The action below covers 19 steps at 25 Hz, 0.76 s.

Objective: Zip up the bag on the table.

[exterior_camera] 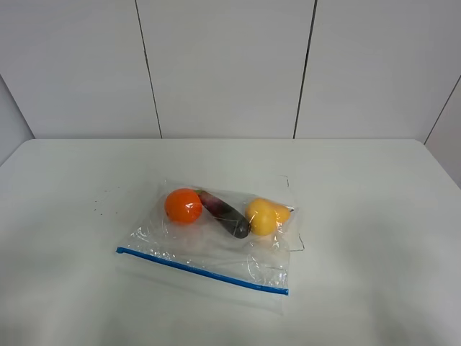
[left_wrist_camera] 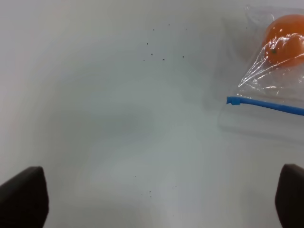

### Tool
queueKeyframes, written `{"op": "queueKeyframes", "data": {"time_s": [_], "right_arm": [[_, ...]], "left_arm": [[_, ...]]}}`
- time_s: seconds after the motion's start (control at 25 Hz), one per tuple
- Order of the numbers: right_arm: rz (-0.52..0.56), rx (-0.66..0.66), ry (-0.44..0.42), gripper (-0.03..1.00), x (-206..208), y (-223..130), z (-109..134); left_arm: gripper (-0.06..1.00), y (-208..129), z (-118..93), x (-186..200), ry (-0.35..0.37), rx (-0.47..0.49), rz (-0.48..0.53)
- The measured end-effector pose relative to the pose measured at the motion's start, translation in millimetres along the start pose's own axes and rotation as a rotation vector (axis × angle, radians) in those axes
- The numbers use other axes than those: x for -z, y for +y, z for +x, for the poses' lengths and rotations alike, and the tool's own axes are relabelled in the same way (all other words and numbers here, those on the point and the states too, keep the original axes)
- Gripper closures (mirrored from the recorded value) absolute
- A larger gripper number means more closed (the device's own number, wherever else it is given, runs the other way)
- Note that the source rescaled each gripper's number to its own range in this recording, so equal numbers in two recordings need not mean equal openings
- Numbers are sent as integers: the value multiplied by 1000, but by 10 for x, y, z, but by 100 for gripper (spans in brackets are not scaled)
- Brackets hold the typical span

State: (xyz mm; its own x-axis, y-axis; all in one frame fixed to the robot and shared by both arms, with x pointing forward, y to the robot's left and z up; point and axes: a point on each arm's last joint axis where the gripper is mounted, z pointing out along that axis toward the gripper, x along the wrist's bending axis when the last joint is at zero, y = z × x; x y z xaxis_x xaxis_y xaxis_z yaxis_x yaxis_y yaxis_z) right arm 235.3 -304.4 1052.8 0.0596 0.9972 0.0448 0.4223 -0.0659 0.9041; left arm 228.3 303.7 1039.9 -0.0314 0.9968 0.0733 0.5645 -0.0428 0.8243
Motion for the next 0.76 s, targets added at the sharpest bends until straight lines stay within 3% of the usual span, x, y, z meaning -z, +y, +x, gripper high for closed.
{"op": "queueKeyframes", "data": {"time_s": [0.76], "right_arm": [[1, 0, 2, -3, 0, -1, 2]], "left_arm": [[-6, 1, 1, 0, 1, 0, -1]]}}
